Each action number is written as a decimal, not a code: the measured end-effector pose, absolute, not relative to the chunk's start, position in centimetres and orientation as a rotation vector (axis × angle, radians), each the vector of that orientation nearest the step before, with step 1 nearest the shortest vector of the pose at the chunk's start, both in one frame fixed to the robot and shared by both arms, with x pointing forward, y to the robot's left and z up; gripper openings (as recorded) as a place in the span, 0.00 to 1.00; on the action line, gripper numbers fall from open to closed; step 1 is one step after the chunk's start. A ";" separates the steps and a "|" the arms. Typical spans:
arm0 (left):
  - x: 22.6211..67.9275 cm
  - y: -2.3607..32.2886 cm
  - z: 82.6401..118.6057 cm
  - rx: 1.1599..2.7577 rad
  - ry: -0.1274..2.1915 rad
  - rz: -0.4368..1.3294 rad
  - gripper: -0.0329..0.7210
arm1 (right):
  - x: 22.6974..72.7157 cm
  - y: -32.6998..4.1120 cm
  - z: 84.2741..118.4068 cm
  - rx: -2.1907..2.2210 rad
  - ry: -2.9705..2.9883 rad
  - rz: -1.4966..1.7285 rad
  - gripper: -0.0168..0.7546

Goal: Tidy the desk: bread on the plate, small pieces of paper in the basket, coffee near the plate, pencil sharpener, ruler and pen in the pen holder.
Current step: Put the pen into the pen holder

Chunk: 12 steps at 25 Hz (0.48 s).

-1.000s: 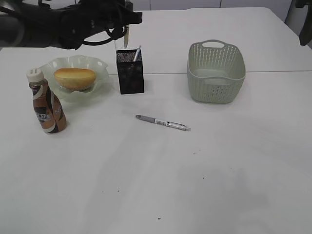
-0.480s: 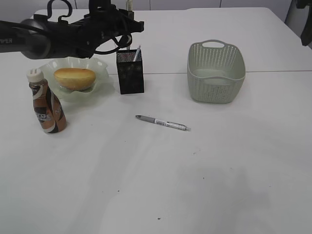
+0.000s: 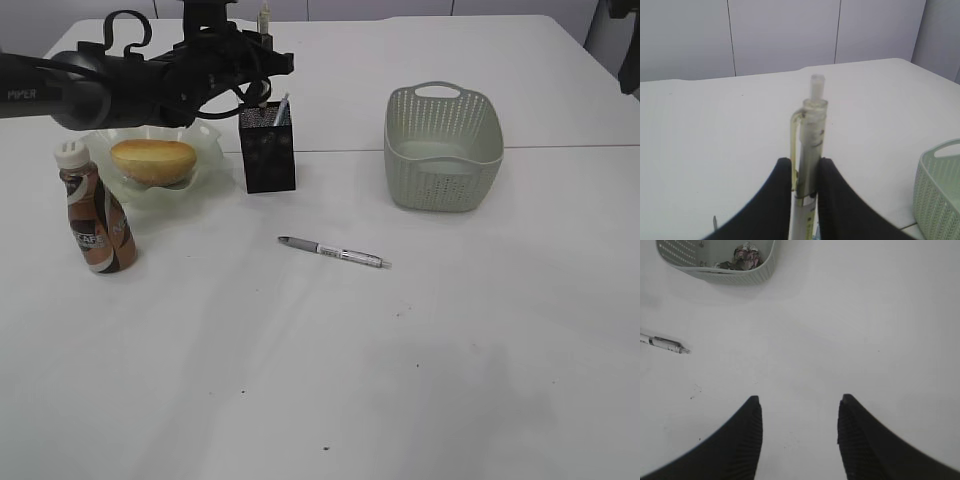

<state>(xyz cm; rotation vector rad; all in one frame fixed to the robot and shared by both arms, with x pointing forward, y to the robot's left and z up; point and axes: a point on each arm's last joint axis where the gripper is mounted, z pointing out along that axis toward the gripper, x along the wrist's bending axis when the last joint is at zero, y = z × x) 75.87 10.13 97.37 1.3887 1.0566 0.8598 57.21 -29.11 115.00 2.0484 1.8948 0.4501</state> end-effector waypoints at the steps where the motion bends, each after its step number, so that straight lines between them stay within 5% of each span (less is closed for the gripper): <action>1: 75.9 10.1 97.4 1.388 1.058 0.859 0.17 | 57.2 -29.1 115.0 2.048 1.895 0.450 0.50; 12: 76.1 10.1 95.6 1.407 1.090 0.841 0.17 | 57.2 -29.1 115.0 2.048 1.895 0.450 0.50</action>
